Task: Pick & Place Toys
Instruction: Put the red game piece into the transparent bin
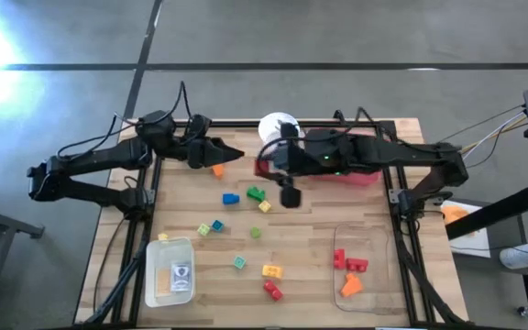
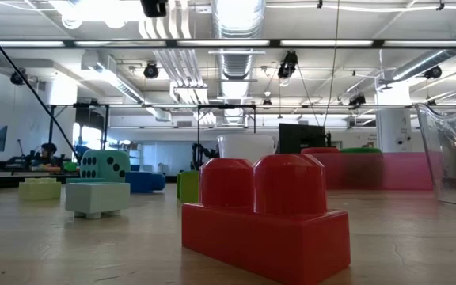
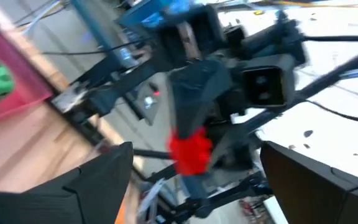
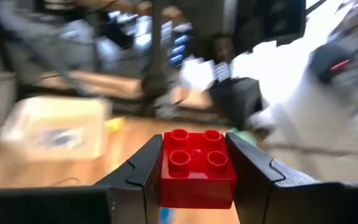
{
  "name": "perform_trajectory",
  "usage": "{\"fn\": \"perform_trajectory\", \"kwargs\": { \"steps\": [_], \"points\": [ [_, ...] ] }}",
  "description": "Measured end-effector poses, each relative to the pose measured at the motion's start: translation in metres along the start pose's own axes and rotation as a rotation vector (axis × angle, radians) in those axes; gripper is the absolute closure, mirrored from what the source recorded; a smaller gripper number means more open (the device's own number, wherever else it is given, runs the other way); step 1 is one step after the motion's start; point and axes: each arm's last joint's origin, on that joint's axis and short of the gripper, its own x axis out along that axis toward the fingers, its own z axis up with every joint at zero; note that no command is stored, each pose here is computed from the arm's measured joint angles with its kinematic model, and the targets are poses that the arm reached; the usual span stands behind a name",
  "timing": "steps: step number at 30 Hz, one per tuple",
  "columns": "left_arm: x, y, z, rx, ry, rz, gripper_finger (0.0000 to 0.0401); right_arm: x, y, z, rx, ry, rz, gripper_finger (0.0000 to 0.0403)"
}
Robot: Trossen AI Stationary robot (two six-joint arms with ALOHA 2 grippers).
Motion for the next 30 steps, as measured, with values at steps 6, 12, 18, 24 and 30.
{"fn": "perform_trajectory", "kwargs": {
  "steps": [6, 12, 18, 24, 30],
  "points": [
    [-0.004, 0.014, -0.002, -0.015, 0.042, 0.117, 0.0047, -0.043, 0.005, -0.013, 0.180, 0.209, 0.208, 0.0274],
    [-0.007, 0.022, 0.001, -0.013, 0.049, 0.175, 0.0047, -0.080, 0.019, -0.030, 0.365, 0.470, 0.270, 0.0274],
    [-0.009, 0.024, 0.004, 0.008, 0.039, 0.189, 0.0046, -0.102, 0.043, -0.043, 0.496, 0.692, 0.264, 0.0274],
    [-0.013, 0.028, 0.009, 0.007, 0.015, 0.205, 0.0046, -0.115, 0.071, -0.053, 0.577, 0.838, 0.247, 0.0274],
    [-0.018, 0.035, 0.014, -0.012, -0.002, 0.252, 0.0046, -0.129, 0.101, -0.068, 0.663, 0.962, 0.135, 0.0274]
  ]
}}
